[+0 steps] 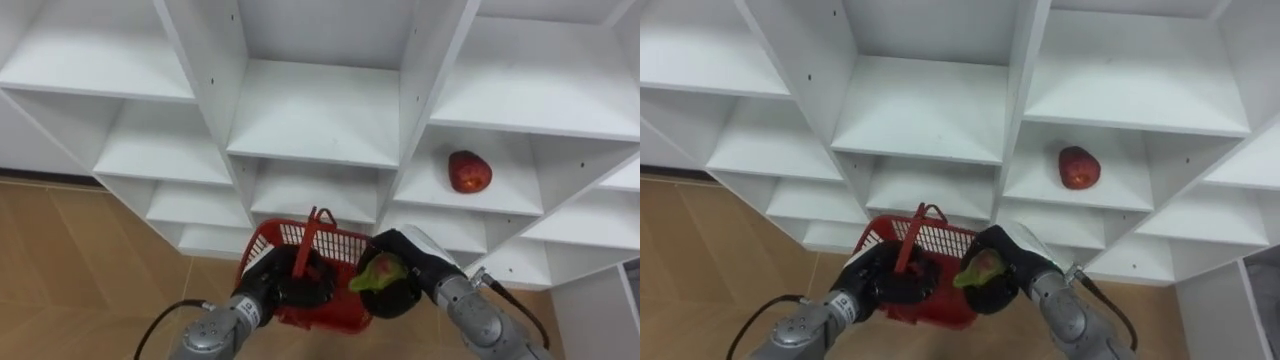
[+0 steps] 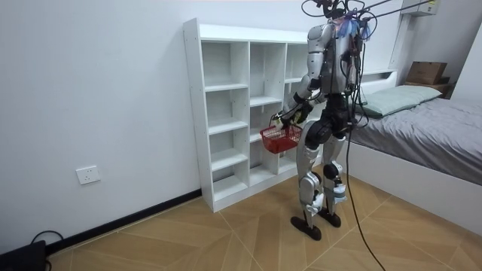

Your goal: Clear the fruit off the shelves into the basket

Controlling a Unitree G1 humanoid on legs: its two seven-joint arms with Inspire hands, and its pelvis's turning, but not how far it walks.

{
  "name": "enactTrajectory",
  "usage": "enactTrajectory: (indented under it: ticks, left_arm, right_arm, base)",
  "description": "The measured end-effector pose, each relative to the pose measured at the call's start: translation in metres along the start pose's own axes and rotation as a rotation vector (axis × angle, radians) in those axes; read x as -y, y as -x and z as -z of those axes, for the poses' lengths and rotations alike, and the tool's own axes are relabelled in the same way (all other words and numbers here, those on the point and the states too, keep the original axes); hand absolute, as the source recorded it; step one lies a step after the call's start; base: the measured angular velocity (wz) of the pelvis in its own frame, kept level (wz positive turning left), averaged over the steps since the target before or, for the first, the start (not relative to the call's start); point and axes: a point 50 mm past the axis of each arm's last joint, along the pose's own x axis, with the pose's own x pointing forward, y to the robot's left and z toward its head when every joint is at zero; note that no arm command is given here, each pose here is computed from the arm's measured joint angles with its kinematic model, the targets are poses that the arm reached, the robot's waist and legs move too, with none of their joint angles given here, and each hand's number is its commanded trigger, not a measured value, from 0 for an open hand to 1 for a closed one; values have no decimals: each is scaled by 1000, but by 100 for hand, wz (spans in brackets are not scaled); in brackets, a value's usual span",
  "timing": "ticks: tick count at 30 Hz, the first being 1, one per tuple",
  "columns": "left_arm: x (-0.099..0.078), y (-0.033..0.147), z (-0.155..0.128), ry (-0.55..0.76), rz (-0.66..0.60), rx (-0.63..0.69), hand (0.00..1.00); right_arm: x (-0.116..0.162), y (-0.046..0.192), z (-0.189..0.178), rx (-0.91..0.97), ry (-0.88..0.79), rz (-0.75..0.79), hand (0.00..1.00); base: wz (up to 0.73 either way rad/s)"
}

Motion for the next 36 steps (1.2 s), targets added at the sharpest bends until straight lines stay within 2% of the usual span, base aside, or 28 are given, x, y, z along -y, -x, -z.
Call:
enactTrajectory:
  ticks: [10, 23, 36]
  left_arm:
    - [0, 1, -8, -8, 40, 41, 100]
    - [10, -1, -7, -20, 103, 34, 100]
    - [12, 0, -5, -31, 134, 25, 100]
  right_arm:
    - [-1, -3, 3, -22, 28, -3, 100]
    - [-5, -9, 9, -73, 39, -18, 100]
    - [14, -19, -1, -54, 44, 72, 100]
  base:
    - [0]
    - [0]
    - [0]
